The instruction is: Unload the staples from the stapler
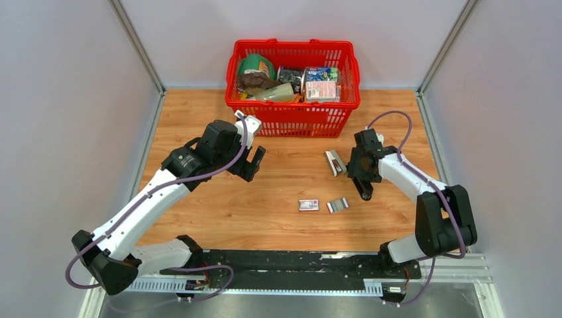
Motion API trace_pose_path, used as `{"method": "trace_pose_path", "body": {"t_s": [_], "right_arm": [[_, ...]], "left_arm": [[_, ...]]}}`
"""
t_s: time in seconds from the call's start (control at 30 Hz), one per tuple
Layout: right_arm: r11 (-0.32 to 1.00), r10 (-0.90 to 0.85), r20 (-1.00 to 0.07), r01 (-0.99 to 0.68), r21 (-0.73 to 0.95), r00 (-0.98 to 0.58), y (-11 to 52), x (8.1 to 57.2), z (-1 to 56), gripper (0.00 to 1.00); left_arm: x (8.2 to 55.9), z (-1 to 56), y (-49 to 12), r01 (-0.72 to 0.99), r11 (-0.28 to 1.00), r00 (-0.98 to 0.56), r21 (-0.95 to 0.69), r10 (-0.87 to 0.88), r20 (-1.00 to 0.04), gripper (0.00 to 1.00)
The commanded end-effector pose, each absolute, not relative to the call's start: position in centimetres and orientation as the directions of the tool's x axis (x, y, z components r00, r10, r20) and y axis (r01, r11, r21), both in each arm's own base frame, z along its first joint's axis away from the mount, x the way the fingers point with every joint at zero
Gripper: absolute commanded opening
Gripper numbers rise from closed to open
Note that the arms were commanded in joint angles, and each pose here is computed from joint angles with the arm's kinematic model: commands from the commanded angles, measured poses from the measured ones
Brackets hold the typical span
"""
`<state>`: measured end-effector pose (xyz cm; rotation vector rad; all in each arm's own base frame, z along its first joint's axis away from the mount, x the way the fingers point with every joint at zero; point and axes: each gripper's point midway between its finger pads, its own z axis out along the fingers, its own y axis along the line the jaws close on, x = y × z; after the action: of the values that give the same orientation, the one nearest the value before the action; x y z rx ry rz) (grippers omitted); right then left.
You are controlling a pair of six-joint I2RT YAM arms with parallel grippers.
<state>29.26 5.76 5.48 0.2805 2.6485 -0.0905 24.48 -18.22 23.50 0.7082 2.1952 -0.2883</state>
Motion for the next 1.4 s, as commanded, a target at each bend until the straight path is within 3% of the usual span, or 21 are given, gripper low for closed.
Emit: {"method": "trace_pose_path", "body": {"t_s": [0.0, 0.27, 0.43, 0.7, 1.0, 1.2, 1.37], "right_arm": [[0.972, 0.226, -0.462, 0.232, 0.045, -0.857, 6.7, 29.6, 5.2, 0.6], [0.972, 0.231, -0.438, 0.229, 0.058, -0.869, 7.1, 28.6, 4.6, 0.52], [0.97, 0.239, -0.441, 0.235, 0.065, -0.865, 7.1, 28.3, 4.7, 0.31], [0.966, 0.242, -0.488, 0.256, 0.039, -0.838, 6.2, 28.5, 6.5, 0.07], [0.993, 0.093, -0.623, 0.119, 0.0, -0.777, 8.3, 29.3, 14.9, 0.02], [0.989, -0.075, -0.662, -0.139, 0.044, -0.746, 13.5, 29.2, 18.1, 0.1], [0.939, -0.292, -0.663, -0.337, -0.063, -0.689, 17.6, 29.5, 19.0, 0.07]], "left_arm": [[24.7, 23.9, -18.5, 0.586, 0.809, -0.505, 0.031, 0.395, -0.767, 0.93], [24.7, 23.9, -18.4, 0.584, 0.811, -0.506, 0.034, 0.396, -0.766, 0.93], [24.7, 24.0, -18.3, 0.581, 0.813, -0.504, 0.036, 0.394, -0.768, 0.93], [24.7, 24.1, -18.1, 0.573, 0.819, -0.503, 0.042, 0.391, -0.77, 0.93], [24.6, 25.5, -17.9, 0.567, 0.823, -0.472, 0.039, 0.363, -0.804, 0.93], [24.1, 28.3, -17.5, 0.55, 0.835, -0.404, 0.011, 0.277, -0.872, 0.93], [22.7, 30.0, -17.6, 0.582, 0.812, -0.359, -0.034, 0.219, -0.907, 0.93]]}}
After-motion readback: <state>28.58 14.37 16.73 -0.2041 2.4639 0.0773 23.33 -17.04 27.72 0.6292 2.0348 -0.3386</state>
